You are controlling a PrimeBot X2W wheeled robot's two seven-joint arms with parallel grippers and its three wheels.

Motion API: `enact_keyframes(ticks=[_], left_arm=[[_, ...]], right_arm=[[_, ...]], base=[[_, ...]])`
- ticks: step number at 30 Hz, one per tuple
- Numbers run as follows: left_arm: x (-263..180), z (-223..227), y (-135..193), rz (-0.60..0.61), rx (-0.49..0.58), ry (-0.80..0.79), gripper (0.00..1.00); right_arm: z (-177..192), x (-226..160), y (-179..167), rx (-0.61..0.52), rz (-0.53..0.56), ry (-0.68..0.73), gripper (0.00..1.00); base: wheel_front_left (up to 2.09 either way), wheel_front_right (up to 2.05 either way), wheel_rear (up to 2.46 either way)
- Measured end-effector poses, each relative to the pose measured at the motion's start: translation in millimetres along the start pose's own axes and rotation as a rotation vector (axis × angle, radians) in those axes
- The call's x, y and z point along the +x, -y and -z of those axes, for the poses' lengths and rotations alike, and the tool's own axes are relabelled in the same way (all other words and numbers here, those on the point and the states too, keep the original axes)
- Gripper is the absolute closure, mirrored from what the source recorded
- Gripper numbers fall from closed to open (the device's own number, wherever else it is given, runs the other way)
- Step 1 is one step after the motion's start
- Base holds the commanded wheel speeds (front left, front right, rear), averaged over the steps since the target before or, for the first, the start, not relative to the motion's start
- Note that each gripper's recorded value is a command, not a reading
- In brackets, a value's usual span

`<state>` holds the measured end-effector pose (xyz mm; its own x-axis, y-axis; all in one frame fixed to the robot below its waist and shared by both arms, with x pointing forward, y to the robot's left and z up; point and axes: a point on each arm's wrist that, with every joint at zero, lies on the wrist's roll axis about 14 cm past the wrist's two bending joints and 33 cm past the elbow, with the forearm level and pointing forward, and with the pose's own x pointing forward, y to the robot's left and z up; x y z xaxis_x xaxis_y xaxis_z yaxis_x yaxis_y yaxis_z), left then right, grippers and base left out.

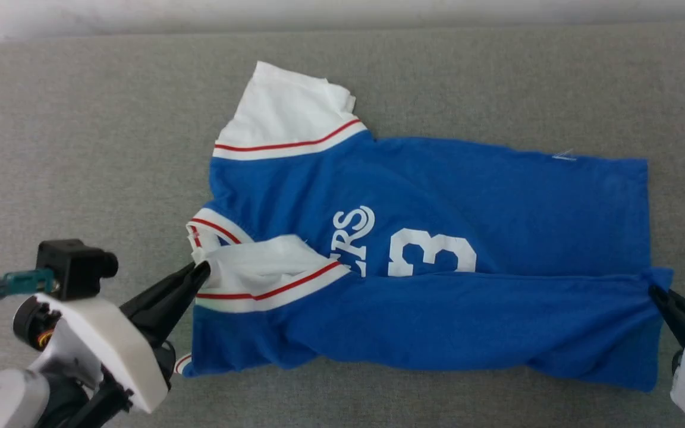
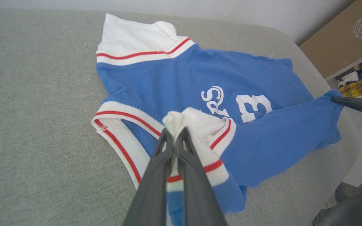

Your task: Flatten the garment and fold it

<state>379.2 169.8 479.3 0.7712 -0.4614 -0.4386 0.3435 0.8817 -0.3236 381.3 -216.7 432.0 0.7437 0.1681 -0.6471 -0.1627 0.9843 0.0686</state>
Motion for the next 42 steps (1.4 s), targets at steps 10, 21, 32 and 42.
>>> enact_keyframes(ticks=[10,21,32,42], left_arm=[[39.1,55.8,-20.8,-0.016,-0.031,-0.167,1.0],[49.8,62.6,-32.8,-0.08,-0.104,-0.141,0.28],[8.4,34.2,-31.2,-0.179,-0.165,0.057,0.0],[-70.8,-41.1,-19.3,-0.35,-0.038,0.576,0.0]], right_arm=[[41.5,29.2,5.3,0.029,0.003,-0.165,1.0],[32.7,44.1,-1.5,0.066,-0.015,-0.132,0.0],[-7.1,6.1,-6.7,0.09,-0.021,0.073,0.0],[-64.6,-64.0,-0.3,0.057,0.125,0.521,0.0]], base=[[0.0,0.0,0.0],[0.0,0.0,0.0],[0.0,0.0,0.0],[0.0,0.0,0.0]])
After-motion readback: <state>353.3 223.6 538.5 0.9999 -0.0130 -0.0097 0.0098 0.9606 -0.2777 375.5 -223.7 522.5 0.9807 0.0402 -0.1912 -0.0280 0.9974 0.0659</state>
